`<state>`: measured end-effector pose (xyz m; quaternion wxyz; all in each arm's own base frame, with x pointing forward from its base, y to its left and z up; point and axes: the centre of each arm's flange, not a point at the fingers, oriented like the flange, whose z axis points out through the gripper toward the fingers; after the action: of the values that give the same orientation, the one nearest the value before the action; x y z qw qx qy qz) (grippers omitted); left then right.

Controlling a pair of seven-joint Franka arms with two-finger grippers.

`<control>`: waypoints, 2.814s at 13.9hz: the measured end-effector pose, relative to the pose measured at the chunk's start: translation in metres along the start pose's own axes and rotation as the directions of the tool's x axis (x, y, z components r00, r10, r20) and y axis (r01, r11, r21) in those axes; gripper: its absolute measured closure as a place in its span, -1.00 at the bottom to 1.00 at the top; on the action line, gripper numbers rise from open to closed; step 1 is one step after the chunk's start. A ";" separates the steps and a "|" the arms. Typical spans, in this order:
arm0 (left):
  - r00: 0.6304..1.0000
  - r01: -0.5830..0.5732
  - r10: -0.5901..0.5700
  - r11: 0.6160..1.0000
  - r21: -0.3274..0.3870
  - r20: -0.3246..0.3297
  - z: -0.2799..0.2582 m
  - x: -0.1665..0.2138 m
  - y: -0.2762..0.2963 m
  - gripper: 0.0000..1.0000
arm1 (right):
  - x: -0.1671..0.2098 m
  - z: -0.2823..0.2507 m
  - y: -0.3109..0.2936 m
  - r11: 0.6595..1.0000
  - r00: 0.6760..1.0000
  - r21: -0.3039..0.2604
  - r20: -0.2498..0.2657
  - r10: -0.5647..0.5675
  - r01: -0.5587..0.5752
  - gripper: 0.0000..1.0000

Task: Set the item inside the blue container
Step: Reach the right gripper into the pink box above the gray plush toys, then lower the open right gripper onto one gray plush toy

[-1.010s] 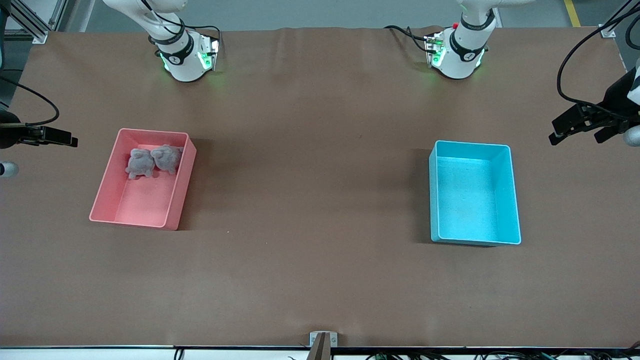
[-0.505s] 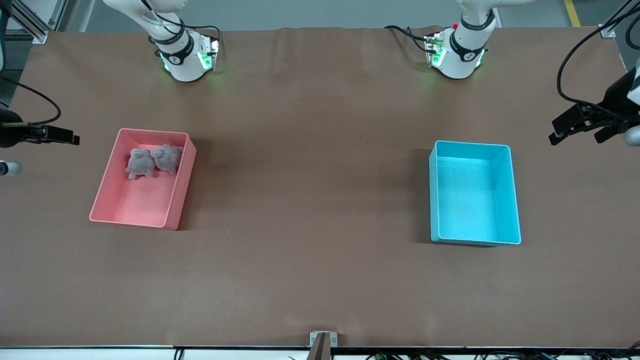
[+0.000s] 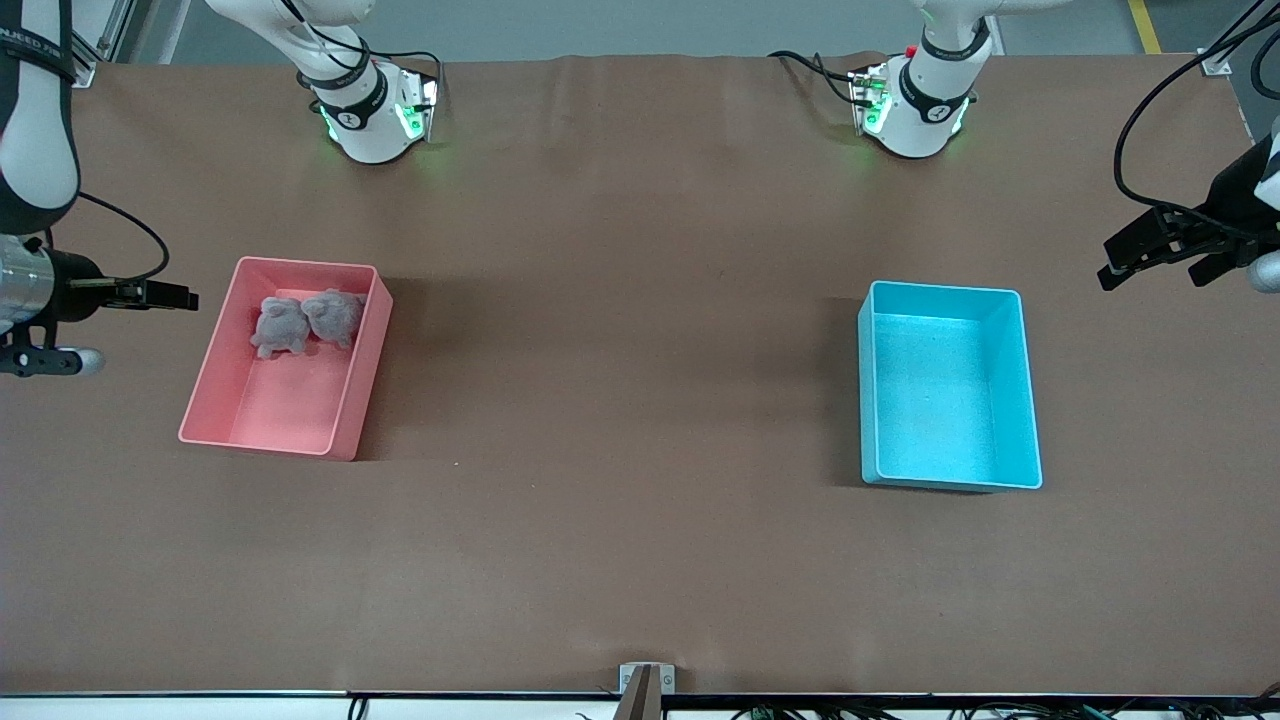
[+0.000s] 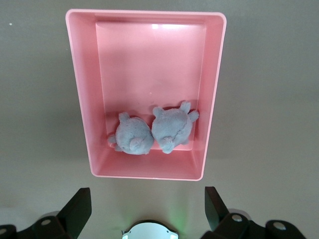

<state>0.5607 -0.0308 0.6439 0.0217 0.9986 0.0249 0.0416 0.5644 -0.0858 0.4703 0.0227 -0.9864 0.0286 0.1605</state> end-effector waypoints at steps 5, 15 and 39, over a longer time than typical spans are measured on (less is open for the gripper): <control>1.000 -0.001 0.001 1.000 0.000 0.000 0.000 0.000 0.001 -1.00 | 0.000 0.002 0.000 1.000 1.000 0.000 0.003 0.000 0.000 -1.00; 1.000 -0.002 0.002 1.000 0.000 0.000 0.000 0.000 0.001 -1.00 | 0.012 0.152 -0.013 0.997 0.997 0.010 -0.018 0.081 -0.080 -1.00; 1.000 -0.004 0.004 1.000 0.000 0.001 0.000 0.000 0.002 -1.00 | -0.001 0.223 -0.063 0.973 0.972 0.001 -0.060 0.229 -0.229 -1.00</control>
<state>0.5607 -0.0328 0.6436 0.0218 0.9986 0.0231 0.0413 0.4969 -0.0107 0.2617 0.0004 -0.9809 0.1422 0.1327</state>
